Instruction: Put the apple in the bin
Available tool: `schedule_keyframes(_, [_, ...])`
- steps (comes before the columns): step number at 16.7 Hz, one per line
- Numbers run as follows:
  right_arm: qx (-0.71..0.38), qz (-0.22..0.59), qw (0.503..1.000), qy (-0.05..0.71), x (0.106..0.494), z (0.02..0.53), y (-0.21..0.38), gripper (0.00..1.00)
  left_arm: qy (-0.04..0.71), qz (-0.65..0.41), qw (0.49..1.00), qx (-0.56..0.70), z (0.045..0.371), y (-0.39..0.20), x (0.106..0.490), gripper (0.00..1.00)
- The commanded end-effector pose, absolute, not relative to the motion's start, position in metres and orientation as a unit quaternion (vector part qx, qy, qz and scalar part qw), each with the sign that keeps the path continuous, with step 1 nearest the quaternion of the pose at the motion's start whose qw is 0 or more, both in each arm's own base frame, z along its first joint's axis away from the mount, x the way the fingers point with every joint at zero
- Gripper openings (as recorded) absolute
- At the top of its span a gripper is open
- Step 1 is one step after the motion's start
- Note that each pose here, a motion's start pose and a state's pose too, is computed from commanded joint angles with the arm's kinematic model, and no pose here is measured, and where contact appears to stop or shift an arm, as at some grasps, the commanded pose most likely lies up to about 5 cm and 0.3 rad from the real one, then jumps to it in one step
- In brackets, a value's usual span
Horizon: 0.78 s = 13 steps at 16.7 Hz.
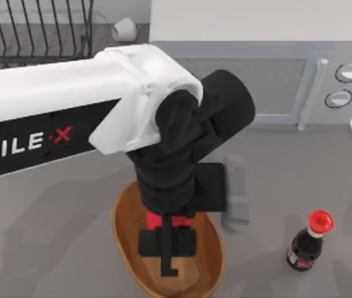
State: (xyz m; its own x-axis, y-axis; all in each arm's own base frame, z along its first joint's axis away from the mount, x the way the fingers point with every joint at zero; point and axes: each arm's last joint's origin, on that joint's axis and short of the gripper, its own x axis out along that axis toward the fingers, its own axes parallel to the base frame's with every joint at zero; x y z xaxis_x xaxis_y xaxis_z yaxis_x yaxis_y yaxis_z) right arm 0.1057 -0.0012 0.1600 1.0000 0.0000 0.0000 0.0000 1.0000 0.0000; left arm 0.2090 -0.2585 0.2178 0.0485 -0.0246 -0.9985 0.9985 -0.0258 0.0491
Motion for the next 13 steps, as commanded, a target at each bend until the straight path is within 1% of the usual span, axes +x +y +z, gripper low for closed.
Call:
schedule_keyframes(2, [0.000,0.000,1.000,0.000,0.1057,0.1600,-0.0012,1.00,0.479,-0.498,0.509,0.513,0.2072,-0.2576,0.2093,0.00])
schedule_keyframes(6, [0.000,0.000,1.000,0.000,0.1057,0.1600,-0.0012,1.00,0.479,-0.498,0.509,0.513,0.2068,-0.2575,0.2093,0.00])
schedule_keyframes(13, [0.000,0.000,1.000,0.000,0.1057,0.1600,-0.0012,1.00,0.479,-0.498,0.509,0.513,0.2068,-0.2575,0.2093,0.53])
